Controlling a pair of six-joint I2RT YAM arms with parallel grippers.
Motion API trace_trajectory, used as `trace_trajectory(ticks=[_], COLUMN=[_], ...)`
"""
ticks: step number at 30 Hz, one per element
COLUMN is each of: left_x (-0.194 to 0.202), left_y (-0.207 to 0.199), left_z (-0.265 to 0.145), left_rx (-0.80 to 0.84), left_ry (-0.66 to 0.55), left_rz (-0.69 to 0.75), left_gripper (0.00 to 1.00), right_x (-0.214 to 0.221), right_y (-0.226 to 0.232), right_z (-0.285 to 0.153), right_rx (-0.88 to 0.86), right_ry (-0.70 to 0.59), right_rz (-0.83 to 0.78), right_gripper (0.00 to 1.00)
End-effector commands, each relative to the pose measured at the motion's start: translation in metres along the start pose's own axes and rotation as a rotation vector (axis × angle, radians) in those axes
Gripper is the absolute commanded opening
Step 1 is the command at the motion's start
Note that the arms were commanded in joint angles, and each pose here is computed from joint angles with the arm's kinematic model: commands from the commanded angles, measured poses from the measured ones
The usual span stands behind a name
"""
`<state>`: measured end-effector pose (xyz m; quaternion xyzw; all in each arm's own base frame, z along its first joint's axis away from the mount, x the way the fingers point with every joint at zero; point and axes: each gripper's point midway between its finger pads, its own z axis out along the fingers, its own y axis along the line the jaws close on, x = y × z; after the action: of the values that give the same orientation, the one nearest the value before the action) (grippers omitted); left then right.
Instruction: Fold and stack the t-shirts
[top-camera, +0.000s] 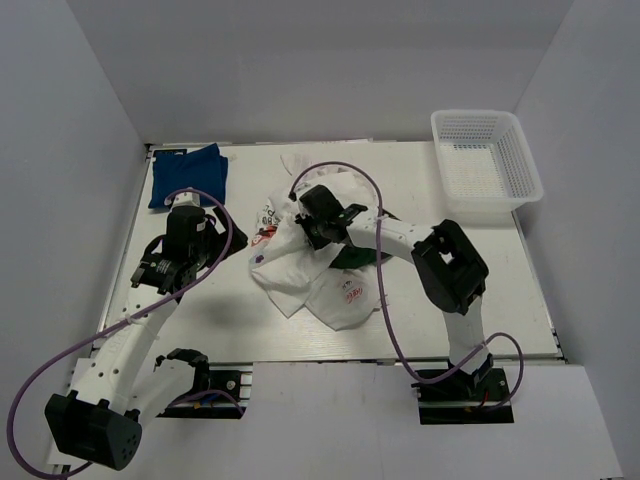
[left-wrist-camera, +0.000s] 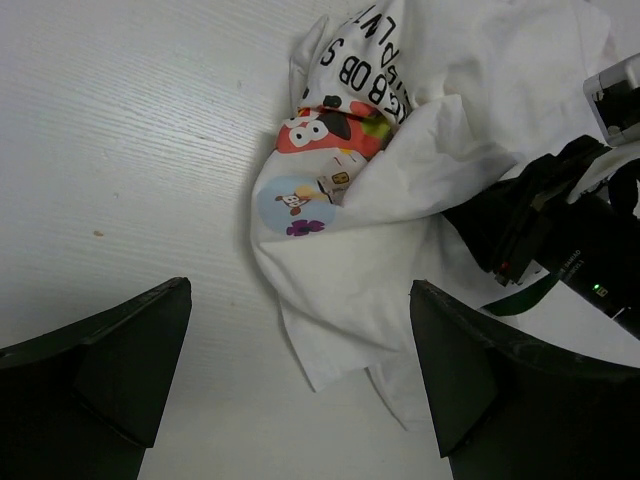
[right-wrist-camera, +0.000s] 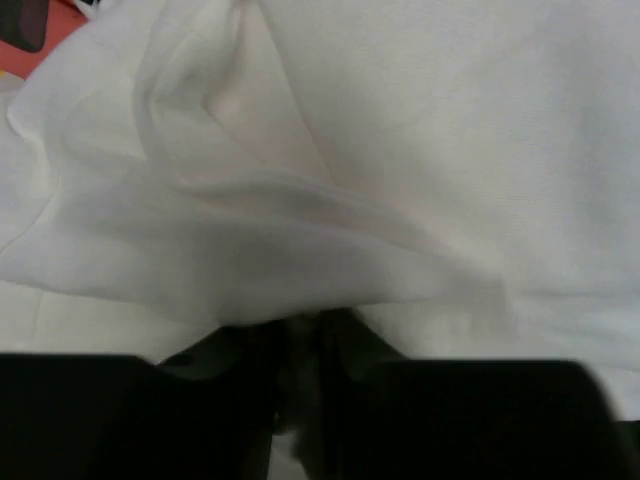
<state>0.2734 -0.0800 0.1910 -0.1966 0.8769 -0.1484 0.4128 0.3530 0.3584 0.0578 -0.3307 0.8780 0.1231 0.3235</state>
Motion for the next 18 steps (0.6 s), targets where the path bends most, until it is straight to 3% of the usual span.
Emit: trace_trajectory(ticks=[1,2,3,4,7,9,10,13,18], left_x=[-0.004,-0.004,-0.004,-0.003,-0.003,-0.003,-0.002,-0.002,-0.005], left_y=[-0.003,-0.003,-0.003,-0.004,-0.004,-0.004,-0.005,-0.008,-0.013], left_z=[-0.004,-0.004,-0.004,-0.004,-0.004,-0.004,-0.004,-0.004,-0.004], left_rx=[0.011,0.011,0.011,0.018,0.018,0.018,0.027,0.04,0.053], left_ry=[-0.009,-0.009,-0.009,-0.004,-0.004,-0.004,0.003,0.001,0.0], left_rz=[-0.007,-0.007,-0.007,-0.007,-0.007,-0.007,-0.006,-0.016,-0.017], left_gripper=[1.0,1.0,1.0,1.0,1.0,1.0,1.0,1.0,1.0], right_x=[-0.027,-0.039,-0.05,-0.056,-0.128,-0.151,-0.165,-0.195,-0.208], right_y=[-0.021,-0.025,-0.037,-0.045,-0.064,-0.07,-0.085,-0.107,-0.172], right_z=[-0.016,-0.028,-0.037,-0.044,-0.133,-0.162,-0.199,-0.258,-0.32], right_rx=[0.115,0.136,0.192,0.234,0.272,0.273,0.295,0.325,0.484], right_ry=[-0.044,-0.077,-0.113,-0.139,-0.432,-0.543,-0.625,-0.773,-0.867], right_rz=[-0.007,-0.001,0.008,0.014,0.07,0.094,0.123,0.168,0.231], right_gripper=[0.19,0.03,0.0,0.0,0.0,0.0,0.0,0.0,0.0])
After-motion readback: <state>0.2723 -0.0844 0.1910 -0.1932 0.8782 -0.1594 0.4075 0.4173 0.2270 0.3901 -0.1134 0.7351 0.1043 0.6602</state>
